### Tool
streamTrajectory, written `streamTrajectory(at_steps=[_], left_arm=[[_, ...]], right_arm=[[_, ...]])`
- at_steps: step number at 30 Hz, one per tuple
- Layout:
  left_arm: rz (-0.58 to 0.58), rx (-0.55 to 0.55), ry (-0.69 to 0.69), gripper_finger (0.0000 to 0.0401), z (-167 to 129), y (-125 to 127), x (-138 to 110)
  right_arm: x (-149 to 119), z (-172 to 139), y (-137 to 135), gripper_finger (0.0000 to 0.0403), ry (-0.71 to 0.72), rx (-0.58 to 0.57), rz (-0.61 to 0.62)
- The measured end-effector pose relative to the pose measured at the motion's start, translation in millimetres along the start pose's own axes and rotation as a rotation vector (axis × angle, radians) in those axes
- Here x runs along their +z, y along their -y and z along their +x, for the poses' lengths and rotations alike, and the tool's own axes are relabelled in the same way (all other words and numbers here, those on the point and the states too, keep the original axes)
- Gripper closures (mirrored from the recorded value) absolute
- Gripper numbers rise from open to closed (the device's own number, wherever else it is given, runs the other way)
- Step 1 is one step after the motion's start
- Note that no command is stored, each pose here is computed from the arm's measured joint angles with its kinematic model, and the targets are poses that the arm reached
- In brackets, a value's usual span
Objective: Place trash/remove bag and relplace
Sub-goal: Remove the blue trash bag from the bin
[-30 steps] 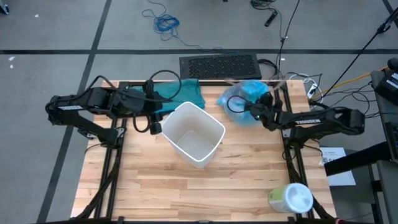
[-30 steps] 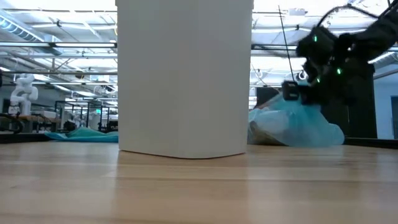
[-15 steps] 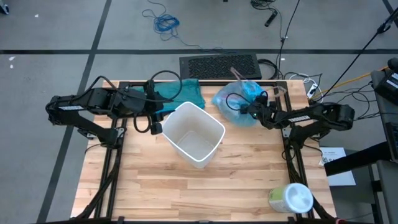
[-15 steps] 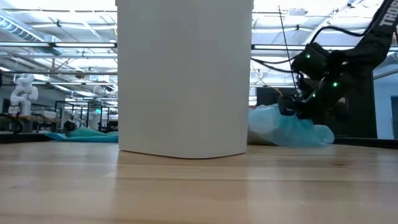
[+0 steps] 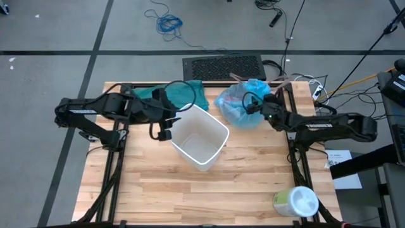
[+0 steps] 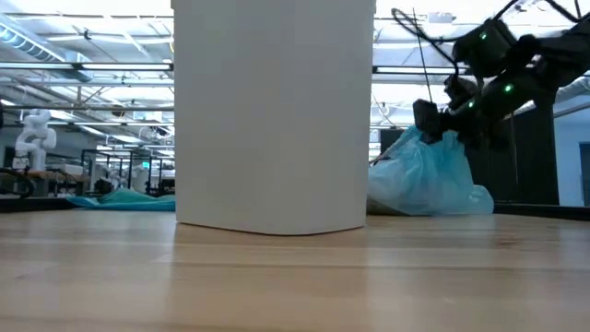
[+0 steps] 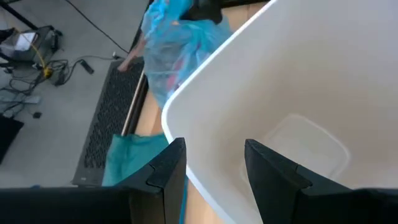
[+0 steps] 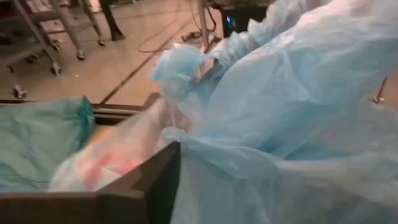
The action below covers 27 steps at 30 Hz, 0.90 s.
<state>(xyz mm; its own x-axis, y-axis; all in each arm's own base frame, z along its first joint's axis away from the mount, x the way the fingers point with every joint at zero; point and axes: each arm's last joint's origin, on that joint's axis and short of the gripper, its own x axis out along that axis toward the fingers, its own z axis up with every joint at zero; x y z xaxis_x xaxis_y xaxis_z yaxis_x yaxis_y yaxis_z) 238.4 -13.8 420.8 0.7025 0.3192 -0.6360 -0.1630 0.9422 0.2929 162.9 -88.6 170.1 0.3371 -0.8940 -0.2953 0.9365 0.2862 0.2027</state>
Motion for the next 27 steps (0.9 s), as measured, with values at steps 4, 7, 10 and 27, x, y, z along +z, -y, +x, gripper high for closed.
streamTrajectory(at_steps=[4,7,10,27], left_arm=[[-0.002,0.020,0.016,0.0241,1.1,-0.3,2.2],[0.006,0.024,0.044,0.0241,-2.3,-1.9,5.2],[-0.004,0.025,0.077,0.0241,-7.2,-4.0,9.7],[0.011,0.034,0.132,0.0241,-10.0,-5.6,15.6]], right_arm=[[10.3,-7.4,0.1,0.0146,0.023,0.074,-0.042],[17.9,-13.2,0.8,0.0134,0.054,0.109,-0.036],[22.8,-18.2,1.3,0.0131,0.079,0.130,-0.036],[15.5,-10.1,-5.9,0.0389,0.056,0.143,-0.176]])
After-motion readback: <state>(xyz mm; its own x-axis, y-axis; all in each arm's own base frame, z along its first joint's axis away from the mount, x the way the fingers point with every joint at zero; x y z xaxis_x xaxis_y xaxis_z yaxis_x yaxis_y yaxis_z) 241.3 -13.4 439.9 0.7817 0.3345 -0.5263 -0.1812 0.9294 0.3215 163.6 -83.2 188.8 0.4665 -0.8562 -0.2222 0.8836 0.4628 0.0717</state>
